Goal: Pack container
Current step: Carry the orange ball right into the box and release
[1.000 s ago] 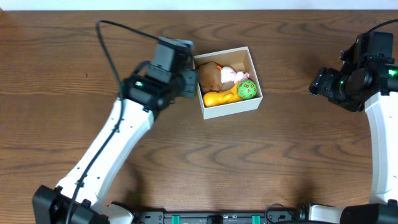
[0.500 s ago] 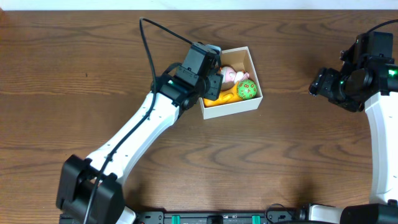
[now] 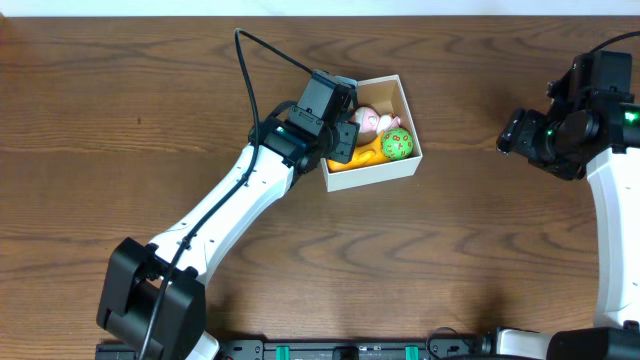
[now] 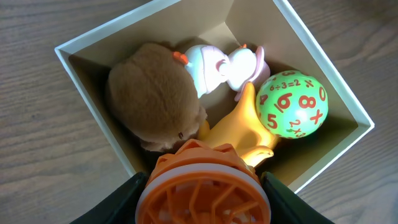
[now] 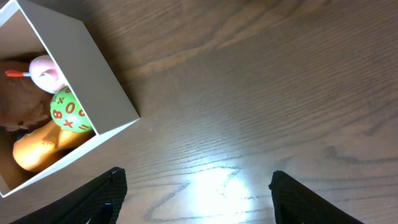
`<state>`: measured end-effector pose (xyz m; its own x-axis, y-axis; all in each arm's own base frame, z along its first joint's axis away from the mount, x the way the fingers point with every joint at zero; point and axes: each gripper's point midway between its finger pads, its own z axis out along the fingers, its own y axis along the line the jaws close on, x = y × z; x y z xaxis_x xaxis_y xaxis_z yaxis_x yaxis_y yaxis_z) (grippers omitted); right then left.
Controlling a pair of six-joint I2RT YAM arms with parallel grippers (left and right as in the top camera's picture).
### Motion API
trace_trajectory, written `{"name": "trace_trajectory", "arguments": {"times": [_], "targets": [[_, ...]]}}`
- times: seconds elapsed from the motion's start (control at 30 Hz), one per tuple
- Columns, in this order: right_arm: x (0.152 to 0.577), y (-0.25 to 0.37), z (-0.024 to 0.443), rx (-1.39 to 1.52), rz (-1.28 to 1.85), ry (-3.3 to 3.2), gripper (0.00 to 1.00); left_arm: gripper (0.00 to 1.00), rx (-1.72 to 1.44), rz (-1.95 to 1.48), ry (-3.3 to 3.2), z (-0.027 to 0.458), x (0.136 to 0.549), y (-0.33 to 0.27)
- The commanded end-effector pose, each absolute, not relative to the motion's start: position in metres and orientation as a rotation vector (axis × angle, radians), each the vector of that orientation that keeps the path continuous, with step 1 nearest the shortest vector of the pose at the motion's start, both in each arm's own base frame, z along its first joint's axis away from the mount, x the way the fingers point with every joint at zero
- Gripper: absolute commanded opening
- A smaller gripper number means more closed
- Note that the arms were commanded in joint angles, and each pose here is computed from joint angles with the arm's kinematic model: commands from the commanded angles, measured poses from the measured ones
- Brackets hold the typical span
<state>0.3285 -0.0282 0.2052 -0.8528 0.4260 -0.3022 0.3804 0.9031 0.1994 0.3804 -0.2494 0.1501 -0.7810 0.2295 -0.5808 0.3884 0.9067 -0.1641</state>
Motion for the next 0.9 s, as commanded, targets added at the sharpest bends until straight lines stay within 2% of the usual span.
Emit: {"name": "trace_trajectory", "arguments": {"times": [0.0,0.57,0.87], "targets": [[0.328,-0.029,0.206,0.585,0.186,2.726,0.77,0.52,0.451,-0.372,2.473,0.157,0.385,-0.251],[0.328,-0.029,0.206,0.584,0.186,2.726,0.78,0.52,0.482,-0.252,2.467,0.149,0.391,-0.24],[0.328,-0.029,0.206,0.584,0.186,2.727,0.78,0.52,0.572,-0.247,2.418,0.132,0.404,-0.259]]}}
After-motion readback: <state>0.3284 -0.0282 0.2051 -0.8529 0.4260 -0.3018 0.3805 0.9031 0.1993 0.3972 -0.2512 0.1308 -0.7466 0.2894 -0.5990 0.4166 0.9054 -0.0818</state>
